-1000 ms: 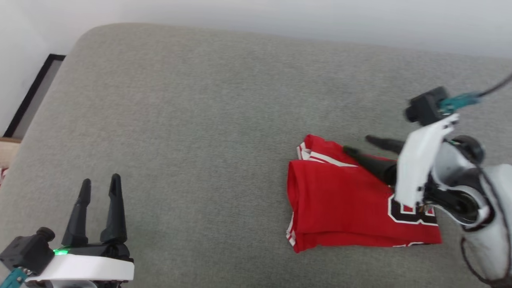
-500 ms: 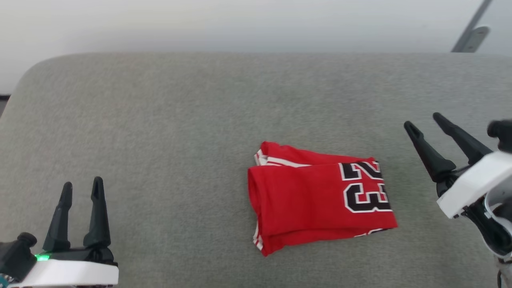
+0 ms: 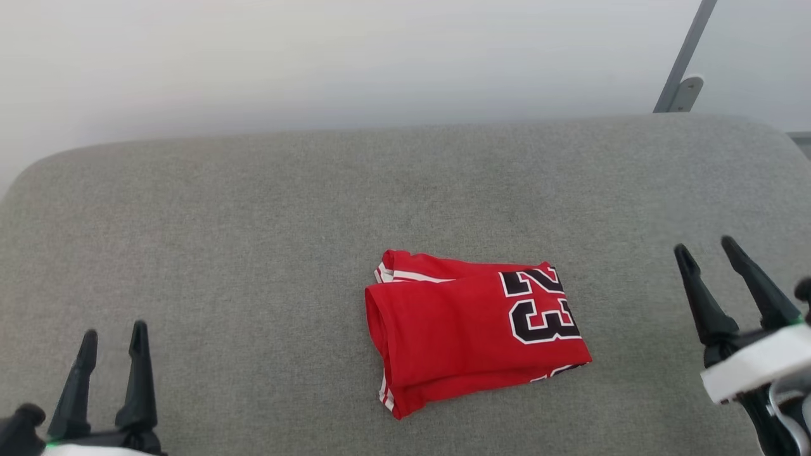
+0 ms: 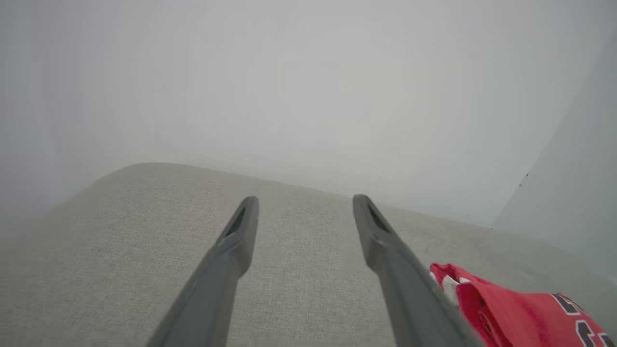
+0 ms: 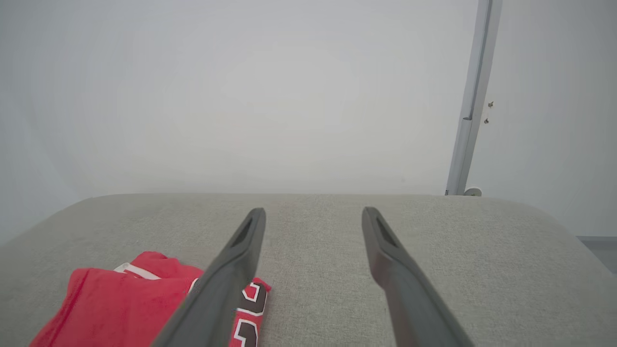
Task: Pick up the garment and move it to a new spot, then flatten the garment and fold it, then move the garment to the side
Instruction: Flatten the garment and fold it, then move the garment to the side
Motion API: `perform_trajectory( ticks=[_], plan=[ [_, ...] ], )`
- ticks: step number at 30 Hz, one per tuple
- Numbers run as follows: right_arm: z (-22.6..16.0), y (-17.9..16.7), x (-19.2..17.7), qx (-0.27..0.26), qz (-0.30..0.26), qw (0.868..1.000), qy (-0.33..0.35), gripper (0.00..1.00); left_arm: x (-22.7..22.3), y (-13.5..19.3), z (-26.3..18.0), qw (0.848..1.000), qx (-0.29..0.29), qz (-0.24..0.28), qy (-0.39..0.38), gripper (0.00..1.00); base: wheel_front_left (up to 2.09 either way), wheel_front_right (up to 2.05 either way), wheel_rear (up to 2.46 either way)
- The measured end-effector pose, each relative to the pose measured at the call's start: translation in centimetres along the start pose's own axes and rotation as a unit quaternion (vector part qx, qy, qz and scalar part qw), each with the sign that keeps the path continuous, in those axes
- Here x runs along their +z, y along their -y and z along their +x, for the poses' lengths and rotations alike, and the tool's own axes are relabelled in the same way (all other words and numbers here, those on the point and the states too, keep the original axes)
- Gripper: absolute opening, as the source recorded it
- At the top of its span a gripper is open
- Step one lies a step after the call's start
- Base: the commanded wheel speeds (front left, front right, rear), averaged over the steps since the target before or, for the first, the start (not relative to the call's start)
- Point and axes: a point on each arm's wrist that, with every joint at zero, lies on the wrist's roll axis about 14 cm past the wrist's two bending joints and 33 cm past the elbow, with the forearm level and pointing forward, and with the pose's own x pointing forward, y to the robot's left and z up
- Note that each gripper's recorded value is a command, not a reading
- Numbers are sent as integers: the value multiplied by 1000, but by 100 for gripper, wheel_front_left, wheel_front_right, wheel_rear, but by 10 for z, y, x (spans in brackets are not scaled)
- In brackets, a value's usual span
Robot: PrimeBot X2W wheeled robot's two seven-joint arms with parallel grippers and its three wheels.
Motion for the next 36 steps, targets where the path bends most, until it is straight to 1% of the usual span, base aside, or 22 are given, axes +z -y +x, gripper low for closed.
perform_trajectory(
  ticks=[2, 4, 9, 16, 23, 36],
  plan=[
    [-6, 6, -1, -11, -3, 1000, 9, 100, -2, -4, -5, 1000, 4, 6, -6, 100, 0, 0, 0],
    [-11, 10, 0, -14, -29, 999, 18, 100, -3, -7, -8, 1000, 7, 11, -9, 100, 0, 0, 0],
    [-21, 11, -12, -24, -25, 999, 13, 100, -5, -19, -18, 999, 23, 17, -17, 100, 0, 0, 0],
    [-28, 12, -26, -36, -24, 999, 0, 100, -4, -27, -26, 999, 34, 28, -19, 100, 0, 0, 0],
    [-29, 11, -20, -49, -17, 998, 19, 100, -5, -27, -29, 999, 39, 29, -19, 100, 0, 0, 0],
    [-32, 7, -29, -54, -15, 998, 13, 100, -11, -19, -23, 999, 31, 25, -24, 100, 0, 0, 0]
  ],
)
